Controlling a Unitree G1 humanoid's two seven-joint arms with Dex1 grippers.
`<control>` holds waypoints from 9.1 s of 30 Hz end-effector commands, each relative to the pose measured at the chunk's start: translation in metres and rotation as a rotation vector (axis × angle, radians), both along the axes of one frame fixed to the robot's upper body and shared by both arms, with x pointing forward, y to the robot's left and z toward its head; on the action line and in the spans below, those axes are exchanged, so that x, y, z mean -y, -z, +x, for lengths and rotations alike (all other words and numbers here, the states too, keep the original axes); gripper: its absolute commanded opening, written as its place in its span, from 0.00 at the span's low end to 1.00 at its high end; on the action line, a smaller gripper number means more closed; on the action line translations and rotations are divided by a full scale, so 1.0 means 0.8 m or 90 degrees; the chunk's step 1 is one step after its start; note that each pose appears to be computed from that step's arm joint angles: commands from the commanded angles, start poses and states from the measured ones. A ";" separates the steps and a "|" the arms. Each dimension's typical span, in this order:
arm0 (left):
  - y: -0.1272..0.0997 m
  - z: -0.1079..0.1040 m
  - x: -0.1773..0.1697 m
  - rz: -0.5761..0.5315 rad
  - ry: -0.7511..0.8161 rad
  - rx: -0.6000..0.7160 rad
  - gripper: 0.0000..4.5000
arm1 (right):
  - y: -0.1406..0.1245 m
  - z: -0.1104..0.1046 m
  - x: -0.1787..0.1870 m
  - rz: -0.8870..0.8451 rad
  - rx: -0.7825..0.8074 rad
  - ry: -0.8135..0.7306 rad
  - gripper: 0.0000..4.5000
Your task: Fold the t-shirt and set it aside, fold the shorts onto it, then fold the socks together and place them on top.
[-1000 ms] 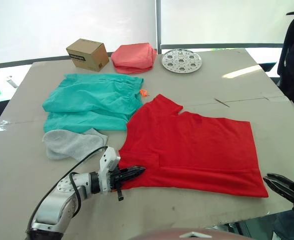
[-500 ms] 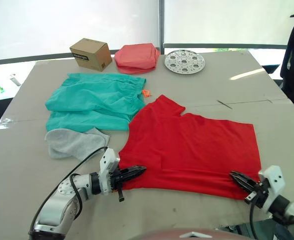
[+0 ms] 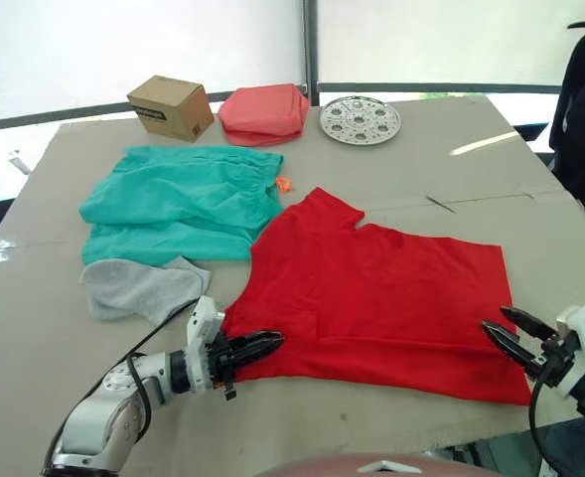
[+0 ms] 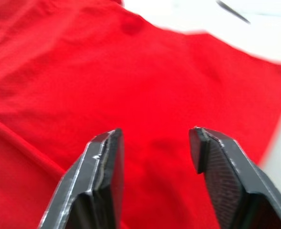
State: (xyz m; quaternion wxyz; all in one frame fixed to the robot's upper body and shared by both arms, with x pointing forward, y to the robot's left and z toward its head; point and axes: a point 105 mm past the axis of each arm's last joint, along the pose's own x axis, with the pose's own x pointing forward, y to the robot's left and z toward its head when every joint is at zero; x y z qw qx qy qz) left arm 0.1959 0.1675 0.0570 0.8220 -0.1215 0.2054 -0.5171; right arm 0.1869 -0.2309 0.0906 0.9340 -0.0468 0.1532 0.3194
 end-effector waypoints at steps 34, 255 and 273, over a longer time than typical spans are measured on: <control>-0.027 -0.003 -0.040 0.248 0.182 0.282 0.99 | 0.028 -0.076 0.008 -0.196 -0.045 -0.197 1.00; -0.100 0.148 0.052 0.185 0.074 0.455 0.00 | -0.016 0.208 0.083 -0.351 -0.254 0.051 0.02; -0.114 0.129 0.032 0.114 0.179 0.589 0.00 | -0.075 0.151 0.063 -0.294 0.079 0.055 0.02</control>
